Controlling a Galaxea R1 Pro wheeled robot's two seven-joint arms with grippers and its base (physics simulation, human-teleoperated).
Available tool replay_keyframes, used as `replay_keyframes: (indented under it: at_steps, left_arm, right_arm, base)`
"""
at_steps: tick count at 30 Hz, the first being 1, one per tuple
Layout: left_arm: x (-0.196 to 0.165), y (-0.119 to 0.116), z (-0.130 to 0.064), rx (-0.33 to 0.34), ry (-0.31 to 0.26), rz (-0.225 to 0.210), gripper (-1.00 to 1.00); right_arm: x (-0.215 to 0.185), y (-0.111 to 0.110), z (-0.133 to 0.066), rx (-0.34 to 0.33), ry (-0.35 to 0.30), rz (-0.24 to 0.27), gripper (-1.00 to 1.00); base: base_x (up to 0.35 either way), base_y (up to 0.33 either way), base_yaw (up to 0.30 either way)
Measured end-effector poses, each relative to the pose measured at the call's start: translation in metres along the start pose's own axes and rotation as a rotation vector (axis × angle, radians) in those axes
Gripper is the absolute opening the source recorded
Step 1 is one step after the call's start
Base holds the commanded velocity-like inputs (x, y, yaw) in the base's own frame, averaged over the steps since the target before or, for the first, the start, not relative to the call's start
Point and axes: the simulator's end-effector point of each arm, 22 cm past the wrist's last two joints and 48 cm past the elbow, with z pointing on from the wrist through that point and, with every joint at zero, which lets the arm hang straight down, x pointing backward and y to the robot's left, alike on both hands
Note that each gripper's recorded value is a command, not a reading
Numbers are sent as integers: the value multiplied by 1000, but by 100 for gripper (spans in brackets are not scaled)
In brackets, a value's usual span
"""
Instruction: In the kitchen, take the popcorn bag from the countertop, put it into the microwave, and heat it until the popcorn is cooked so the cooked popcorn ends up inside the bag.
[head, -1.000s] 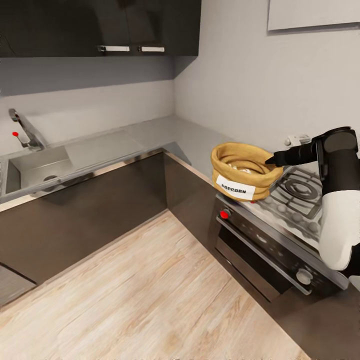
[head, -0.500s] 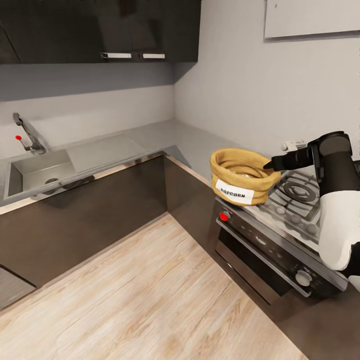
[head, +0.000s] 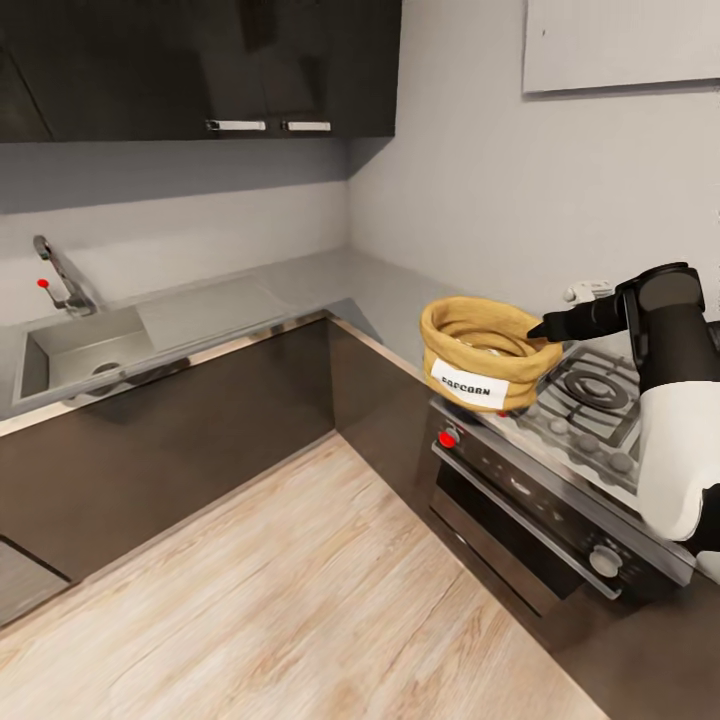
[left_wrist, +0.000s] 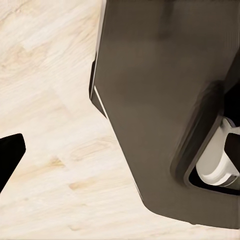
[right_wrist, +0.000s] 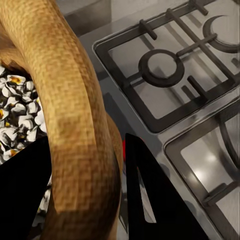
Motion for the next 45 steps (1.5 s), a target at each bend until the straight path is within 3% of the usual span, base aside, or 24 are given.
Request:
replay_keyframes:
  at_steps: [9,13,42,45]
  left_arm:
    - [-5,-1,0,3,-14,-2,100]
    - [-8,-2,0,4,-20,-2,100]
    - [-26,-5,0,14,-67,-3,100]
    - [-28,-5,0,14,-72,-3,100]
  right_arm:
    - [-2,0,-8,-1,-7,2,-100]
    - [14,2,-1,-4,21,4,-100]
    - [11,5,-23,-6,1,2,-100]
    - [32,7,-14,-12,35,5,-100]
  base:
    - [0,0,0]
    - [0,0,-44]
    - [0,0,-79]
    - [0,0,-79]
